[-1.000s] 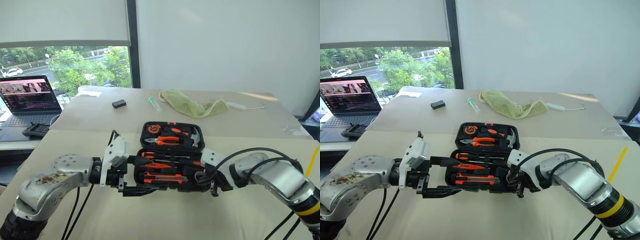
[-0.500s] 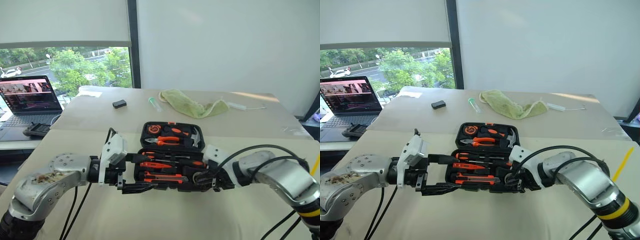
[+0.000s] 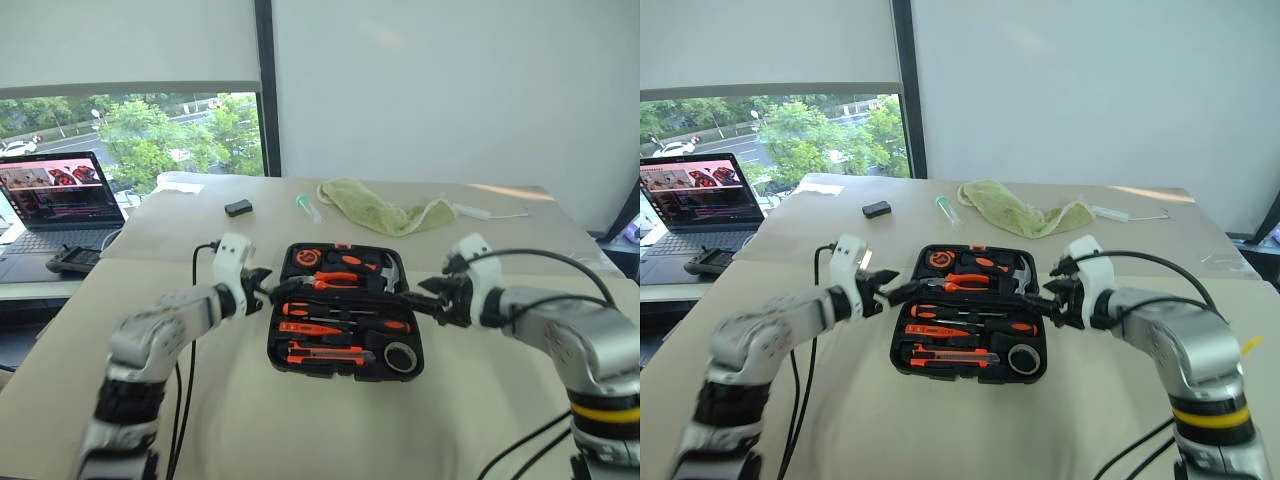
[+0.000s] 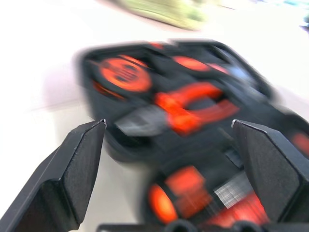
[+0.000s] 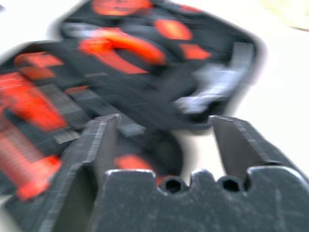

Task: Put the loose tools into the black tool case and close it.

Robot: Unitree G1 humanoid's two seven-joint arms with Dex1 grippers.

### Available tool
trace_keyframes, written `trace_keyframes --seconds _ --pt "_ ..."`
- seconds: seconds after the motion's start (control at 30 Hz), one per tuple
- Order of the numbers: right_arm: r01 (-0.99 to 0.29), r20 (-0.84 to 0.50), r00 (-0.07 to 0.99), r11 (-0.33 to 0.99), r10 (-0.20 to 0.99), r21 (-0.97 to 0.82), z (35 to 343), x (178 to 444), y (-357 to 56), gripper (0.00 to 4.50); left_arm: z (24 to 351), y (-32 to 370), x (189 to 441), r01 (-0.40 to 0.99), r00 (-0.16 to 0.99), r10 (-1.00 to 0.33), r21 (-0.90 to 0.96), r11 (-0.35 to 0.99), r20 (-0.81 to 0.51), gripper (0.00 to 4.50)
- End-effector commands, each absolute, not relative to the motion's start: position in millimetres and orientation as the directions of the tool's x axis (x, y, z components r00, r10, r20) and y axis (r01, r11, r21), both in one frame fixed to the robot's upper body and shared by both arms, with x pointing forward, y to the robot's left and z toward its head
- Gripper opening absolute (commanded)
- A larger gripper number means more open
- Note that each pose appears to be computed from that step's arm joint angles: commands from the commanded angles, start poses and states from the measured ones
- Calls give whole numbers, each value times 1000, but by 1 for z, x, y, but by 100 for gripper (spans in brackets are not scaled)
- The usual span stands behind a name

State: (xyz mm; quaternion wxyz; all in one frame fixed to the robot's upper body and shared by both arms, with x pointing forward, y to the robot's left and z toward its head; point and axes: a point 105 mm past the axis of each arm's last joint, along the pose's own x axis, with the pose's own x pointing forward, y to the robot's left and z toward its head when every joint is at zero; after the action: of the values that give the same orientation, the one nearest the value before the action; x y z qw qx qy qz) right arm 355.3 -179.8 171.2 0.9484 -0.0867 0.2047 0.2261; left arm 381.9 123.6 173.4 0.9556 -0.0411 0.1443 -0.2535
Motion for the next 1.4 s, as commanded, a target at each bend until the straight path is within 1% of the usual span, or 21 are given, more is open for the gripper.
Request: trace_keyframes --seconds 0.03,0.17,0.37,0.47,0.5,0.57,0.63,0.67,0.7,0.73,0.77,0.8,0.87,0.9,0.93,0.97,1.1,1.2,1.3,1.4 --pt "-380 -421 852 921 311 -89 172 375 -192 448 169 140 404 332 872 -332 -66 941 -359 450" --pt "-331 -443 854 942 274 -54 171 390 -198 448 162 141 421 315 845 -313 -69 947 -433 450" --pt "-344 -461 831 939 310 12 167 407 -189 448 148 131 445 313 818 -305 -68 947 -487 450" --pt "-354 -497 808 935 318 21 156 416 -183 448 140 122 449 327 795 -323 -87 941 -513 450" --pt "-356 -509 801 934 315 17 152 417 -182 397 139 120 450 330 790 -331 -96 939 -516 398" --pt "-367 -529 787 930 317 12 146 419 -181 337 138 118 449 338 779 -344 -111 935 -524 332" --pt "-387 -549 769 922 328 10 139 418 -179 280 137 115 448 345 768 -355 -121 931 -533 275" --pt "-398 -557 760 917 336 10 136 417 -177 240 137 114 447 350 763 -362 -129 928 -536 233" --pt "-405 -560 755 914 341 10 135 417 -176 203 137 113 447 353 759 -367 -134 926 -537 199" --pt "-411 -560 753 912 344 8 134 416 -176 179 137 112 446 356 754 -375 -144 923 -539 173" --pt "-417 -557 753 909 349 6 135 415 -175 147 136 112 445 356 751 -382 -156 921 -539 134" --pt "-425 -550 755 905 357 3 137 413 -174 125 136 114 443 358 747 -386 -162 920 -541 93" --pt "-439 -537 757 898 373 4 141 408 -172 100 137 115 440 363 745 -395 -171 916 -538 31" --pt "-447 -530 757 894 383 8 143 405 -171 69 139 115 438 362 744 -400 -181 914 -535 2" --pt "-458 -500 766 889 403 13 148 401 -167 26 143 114 435 371 749 -414 -191 909 -517 0" --pt "-469 -483 766 883 424 30 152 395 -164 9 147 113 431 381 750 -432 -207 901 -500 0" --pt "-487 -425 779 872 461 54 159 377 -158 9 160 110 417 431 758 -480 -213 877 -443 0" --pt "-497 -403 780 865 478 66 153 361 -155 9 165 107 401 485 743 -531 -218 847 -407 0" --pt "-499 -354 798 864 487 66 157 355 -154 9 172 102 387 540 732 -581 -216 813 -356 0" --pt "-524 -290 810 851 510 35 167 346 -149 9 179 102 374 585 735 -605 -166 794 -304 0"
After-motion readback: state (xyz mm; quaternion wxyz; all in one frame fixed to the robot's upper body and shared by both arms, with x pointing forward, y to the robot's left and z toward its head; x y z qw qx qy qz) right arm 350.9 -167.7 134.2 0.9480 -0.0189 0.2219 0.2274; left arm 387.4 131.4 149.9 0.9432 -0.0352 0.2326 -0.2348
